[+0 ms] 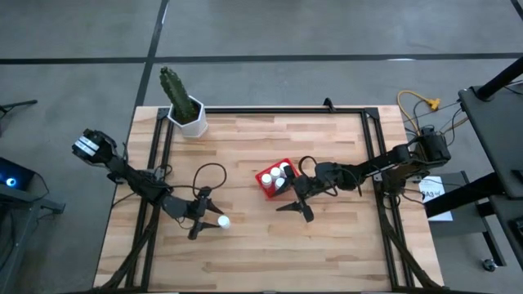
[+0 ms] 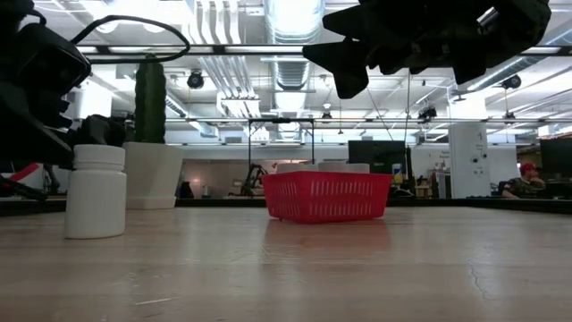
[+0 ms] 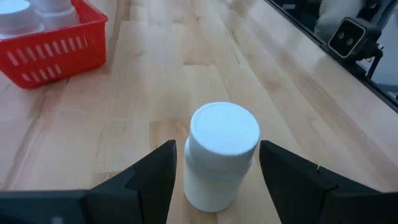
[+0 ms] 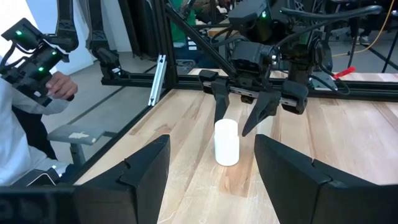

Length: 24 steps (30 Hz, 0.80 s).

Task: Pick and place pill bottles into a basket
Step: Put the white pill bottle into the red bin

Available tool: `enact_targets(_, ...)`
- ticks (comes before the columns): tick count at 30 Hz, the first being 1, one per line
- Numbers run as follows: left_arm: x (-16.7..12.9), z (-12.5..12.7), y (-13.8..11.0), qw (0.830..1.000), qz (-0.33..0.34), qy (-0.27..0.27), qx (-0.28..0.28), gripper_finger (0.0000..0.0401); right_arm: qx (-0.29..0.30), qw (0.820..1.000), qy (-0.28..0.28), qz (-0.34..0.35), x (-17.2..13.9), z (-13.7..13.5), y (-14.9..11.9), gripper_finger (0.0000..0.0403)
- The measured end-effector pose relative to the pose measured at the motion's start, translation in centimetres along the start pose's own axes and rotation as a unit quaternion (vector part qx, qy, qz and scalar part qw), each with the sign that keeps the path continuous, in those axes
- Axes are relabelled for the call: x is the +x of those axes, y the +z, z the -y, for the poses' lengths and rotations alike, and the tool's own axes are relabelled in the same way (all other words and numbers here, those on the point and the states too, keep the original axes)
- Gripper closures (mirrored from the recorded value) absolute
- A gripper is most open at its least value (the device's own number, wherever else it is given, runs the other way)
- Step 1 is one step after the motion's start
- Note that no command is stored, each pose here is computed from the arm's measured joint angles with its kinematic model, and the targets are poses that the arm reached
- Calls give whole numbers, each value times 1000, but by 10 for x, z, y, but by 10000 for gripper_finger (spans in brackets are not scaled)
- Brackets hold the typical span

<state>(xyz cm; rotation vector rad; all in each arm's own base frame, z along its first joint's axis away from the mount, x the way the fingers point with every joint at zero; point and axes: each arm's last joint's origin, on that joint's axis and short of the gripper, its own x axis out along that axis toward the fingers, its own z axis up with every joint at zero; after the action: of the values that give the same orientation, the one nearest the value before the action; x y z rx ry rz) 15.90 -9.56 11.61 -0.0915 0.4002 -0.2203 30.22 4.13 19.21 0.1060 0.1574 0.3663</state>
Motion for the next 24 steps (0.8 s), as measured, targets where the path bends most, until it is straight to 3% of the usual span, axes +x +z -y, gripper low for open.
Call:
enact_targets(18, -9, 1, 12, 999, 25, -20, 15, 189, -1, 1000, 0, 0, 0, 0, 0, 179)
enact_targets(24, -20, 2, 36, 998, -56, -4, 24, 189, -1, 1000, 0, 0, 0, 0, 0, 179)
